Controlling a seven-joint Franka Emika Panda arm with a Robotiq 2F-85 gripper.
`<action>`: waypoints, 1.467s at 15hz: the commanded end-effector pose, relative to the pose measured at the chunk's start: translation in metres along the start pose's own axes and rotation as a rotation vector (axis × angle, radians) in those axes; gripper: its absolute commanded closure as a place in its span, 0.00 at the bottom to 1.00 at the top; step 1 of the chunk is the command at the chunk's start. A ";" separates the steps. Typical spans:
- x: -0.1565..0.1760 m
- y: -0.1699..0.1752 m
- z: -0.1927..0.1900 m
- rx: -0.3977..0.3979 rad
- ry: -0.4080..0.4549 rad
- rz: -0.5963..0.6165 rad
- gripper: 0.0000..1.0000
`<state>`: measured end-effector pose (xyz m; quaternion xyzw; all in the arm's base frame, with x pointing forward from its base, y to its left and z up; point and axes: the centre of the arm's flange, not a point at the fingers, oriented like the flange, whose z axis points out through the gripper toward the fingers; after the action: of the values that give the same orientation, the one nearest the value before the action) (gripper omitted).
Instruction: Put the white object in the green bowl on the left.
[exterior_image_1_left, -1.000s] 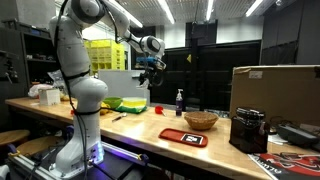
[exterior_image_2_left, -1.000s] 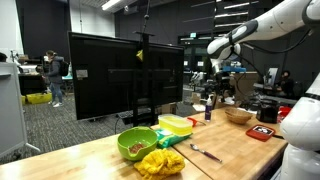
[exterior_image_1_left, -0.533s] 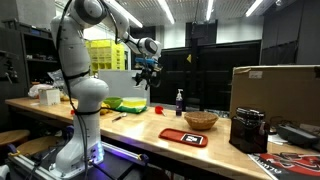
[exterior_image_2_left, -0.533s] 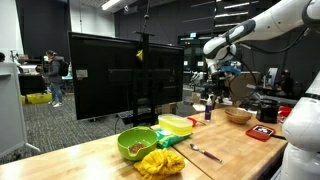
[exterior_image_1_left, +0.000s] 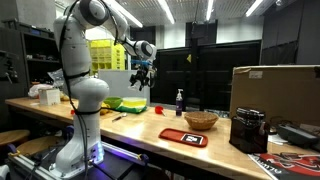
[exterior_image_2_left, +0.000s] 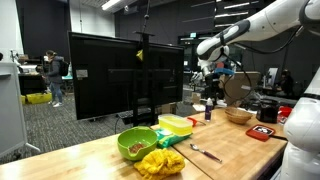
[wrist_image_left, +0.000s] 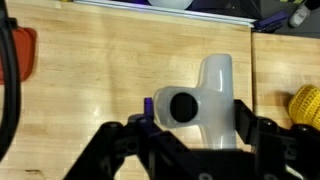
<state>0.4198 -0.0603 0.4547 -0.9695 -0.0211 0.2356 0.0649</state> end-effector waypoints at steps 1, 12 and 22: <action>0.014 -0.029 0.004 -0.006 -0.033 0.004 0.51; 0.030 -0.148 0.056 -0.067 -0.123 -0.130 0.51; 0.033 -0.150 0.059 -0.092 -0.141 -0.150 0.26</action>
<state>0.4207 0.0978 0.4081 -0.9481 -0.1089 0.2965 0.0361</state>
